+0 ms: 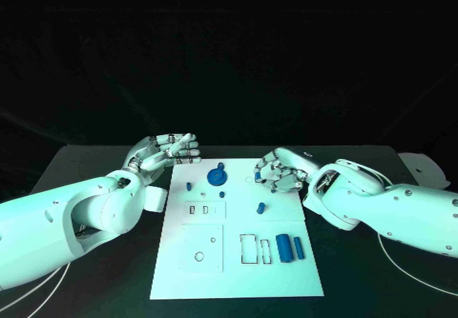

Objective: Assemble the parts on the task board

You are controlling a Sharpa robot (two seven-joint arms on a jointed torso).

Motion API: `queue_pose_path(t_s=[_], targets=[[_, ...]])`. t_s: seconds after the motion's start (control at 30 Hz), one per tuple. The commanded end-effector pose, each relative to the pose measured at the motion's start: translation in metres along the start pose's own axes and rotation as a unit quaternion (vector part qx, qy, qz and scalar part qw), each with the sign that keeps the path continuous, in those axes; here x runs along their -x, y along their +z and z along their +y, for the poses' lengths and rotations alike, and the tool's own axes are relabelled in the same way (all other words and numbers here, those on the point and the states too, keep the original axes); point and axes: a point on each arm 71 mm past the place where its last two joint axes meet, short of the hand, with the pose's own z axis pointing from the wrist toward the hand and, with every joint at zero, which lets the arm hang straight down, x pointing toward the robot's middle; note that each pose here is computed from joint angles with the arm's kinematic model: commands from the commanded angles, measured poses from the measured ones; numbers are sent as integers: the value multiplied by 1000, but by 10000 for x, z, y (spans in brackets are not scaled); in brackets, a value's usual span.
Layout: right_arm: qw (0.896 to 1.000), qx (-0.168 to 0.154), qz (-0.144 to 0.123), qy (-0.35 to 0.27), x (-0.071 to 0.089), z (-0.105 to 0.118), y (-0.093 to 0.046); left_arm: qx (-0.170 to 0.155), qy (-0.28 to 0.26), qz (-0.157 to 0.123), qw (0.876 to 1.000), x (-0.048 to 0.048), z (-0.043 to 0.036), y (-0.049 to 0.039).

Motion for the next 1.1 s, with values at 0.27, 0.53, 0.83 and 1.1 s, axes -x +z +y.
queue_pose_path(t_s=[0.27, 0.53, 0.83, 1.1], targets=[[998, 41, 5, -47, -418, 621, 202, 0, 0, 2, 1000, 30, 28, 66], [996, 50, 25, -66, -725, 780, 295, 0, 2, 2, 1000, 24, 35, 81], [995, 51, 44, -79, -983, 859, 346, -2, 6, -1, 1000, 36, 31, 82], [993, 52, 49, -89, -1059, 871, 373, -3, 6, 0, 1000, 36, 30, 80]])
